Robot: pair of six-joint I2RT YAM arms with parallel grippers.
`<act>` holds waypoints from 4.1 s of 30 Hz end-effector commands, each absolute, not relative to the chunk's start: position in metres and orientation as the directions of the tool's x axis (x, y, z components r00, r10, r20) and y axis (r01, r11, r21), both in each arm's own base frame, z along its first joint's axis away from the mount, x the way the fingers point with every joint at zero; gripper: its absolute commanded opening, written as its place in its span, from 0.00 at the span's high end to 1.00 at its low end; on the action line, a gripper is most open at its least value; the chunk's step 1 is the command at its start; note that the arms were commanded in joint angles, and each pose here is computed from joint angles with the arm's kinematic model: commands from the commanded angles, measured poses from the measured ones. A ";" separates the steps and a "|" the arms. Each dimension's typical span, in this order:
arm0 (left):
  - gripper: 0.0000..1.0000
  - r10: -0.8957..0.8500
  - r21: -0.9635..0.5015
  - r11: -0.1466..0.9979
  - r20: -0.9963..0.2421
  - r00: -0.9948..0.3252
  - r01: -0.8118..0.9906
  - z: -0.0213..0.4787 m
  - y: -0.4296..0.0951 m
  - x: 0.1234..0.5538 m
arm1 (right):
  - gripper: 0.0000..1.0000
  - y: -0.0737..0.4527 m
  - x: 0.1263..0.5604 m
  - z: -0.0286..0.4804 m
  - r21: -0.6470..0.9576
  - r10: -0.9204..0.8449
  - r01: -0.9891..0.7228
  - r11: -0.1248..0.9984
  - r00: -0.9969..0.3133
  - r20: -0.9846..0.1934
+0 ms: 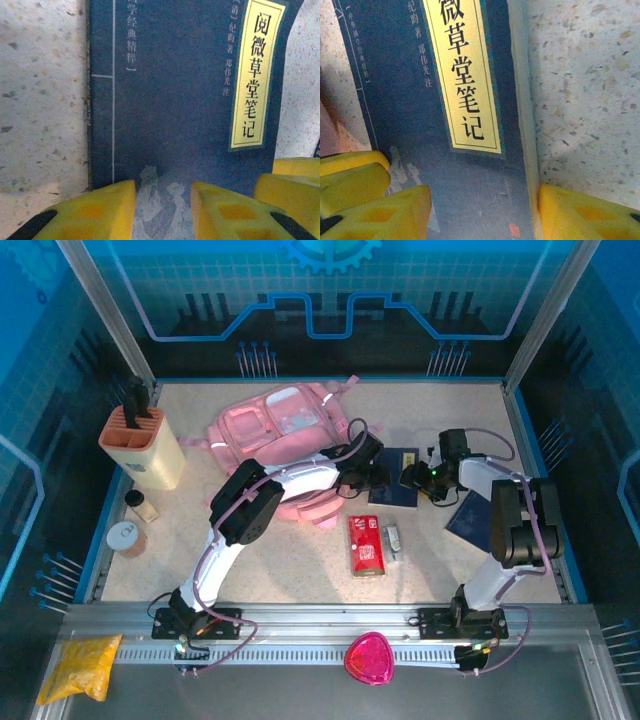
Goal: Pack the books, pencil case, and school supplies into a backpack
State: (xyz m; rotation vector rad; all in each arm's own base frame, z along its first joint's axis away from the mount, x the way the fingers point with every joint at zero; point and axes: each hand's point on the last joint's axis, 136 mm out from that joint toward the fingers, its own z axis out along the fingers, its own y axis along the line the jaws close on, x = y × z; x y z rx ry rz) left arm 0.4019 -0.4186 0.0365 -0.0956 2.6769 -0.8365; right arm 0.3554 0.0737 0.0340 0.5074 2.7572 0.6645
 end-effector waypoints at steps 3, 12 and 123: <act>0.66 -0.166 -0.545 0.838 -0.279 -0.946 0.014 0.027 -0.413 0.400 | 0.47 0.093 0.349 0.052 0.543 0.344 0.208 0.813 -0.925 -0.162; 0.67 -0.163 -0.527 0.850 -0.282 -0.946 0.010 0.023 -0.408 0.400 | 0.57 0.087 0.345 0.066 0.549 0.344 0.190 0.814 -0.919 -0.191; 0.66 -0.180 -0.770 0.637 -0.091 -0.979 -0.046 0.071 -0.413 0.339 | 1.00 0.107 0.316 0.057 0.804 0.425 0.245 0.543 -0.905 -0.011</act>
